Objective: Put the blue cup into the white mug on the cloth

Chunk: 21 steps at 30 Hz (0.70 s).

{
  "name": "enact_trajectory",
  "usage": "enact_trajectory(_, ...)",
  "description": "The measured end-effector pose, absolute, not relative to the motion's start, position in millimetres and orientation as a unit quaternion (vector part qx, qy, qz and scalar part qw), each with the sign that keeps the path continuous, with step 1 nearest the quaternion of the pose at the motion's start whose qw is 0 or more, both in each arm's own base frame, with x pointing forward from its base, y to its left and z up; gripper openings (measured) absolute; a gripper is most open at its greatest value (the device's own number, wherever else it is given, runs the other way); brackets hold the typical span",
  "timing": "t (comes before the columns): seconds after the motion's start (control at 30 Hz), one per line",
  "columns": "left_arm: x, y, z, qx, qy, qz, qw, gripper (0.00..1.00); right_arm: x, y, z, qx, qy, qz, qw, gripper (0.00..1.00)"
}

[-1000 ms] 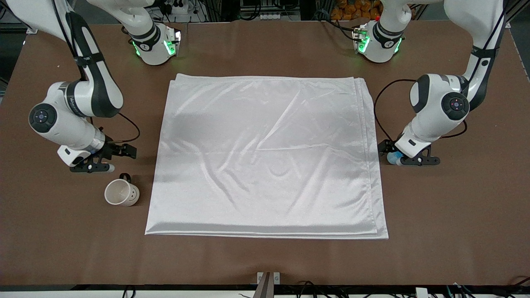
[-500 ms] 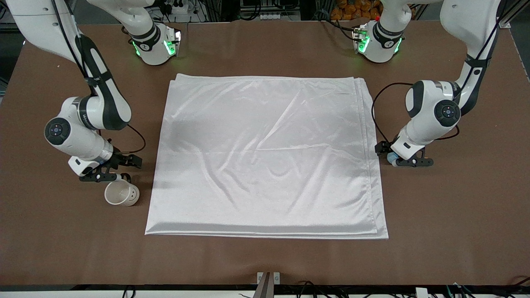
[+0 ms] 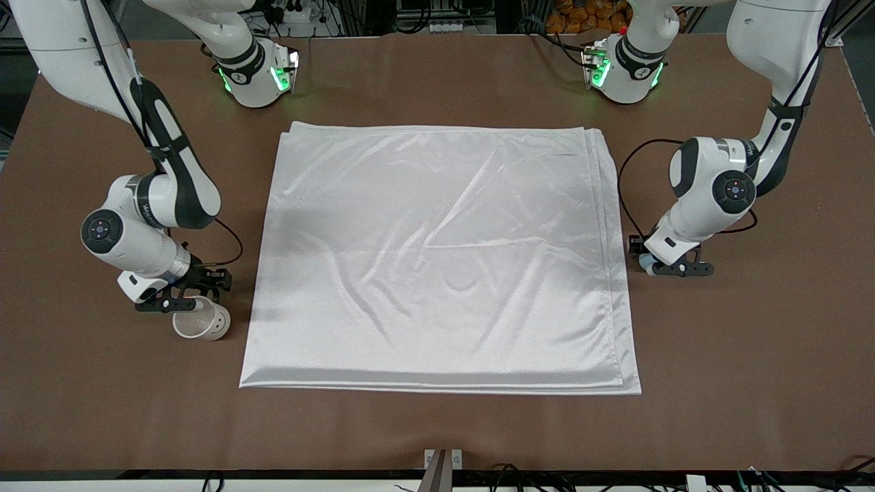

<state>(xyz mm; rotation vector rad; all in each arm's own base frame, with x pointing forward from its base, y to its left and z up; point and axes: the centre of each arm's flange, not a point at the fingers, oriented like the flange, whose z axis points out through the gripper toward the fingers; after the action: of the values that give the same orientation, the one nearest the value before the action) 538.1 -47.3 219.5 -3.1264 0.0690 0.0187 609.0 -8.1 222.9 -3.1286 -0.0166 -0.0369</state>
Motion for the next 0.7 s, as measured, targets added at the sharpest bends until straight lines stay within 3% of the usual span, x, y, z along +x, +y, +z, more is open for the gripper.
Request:
enact_trajectory(0.2,538,-47,220,-1.000,0.027,0.005,0.011,0.15,613,-9,227,-1.000,-0.004,-0.017,0.006,0.19)
enact_trajectory(0.27,538,-47,220,-1.000,0.027,0.005,0.011,0.05,616,-9,229,-1.000,-0.004,-0.020,0.006,0.19)
enact_trajectory(0.7,542,-48,223,-1.000,0.028,-0.003,0.010,0.04,645,36,300,-0.999,-0.036,-0.027,0.020,0.19)
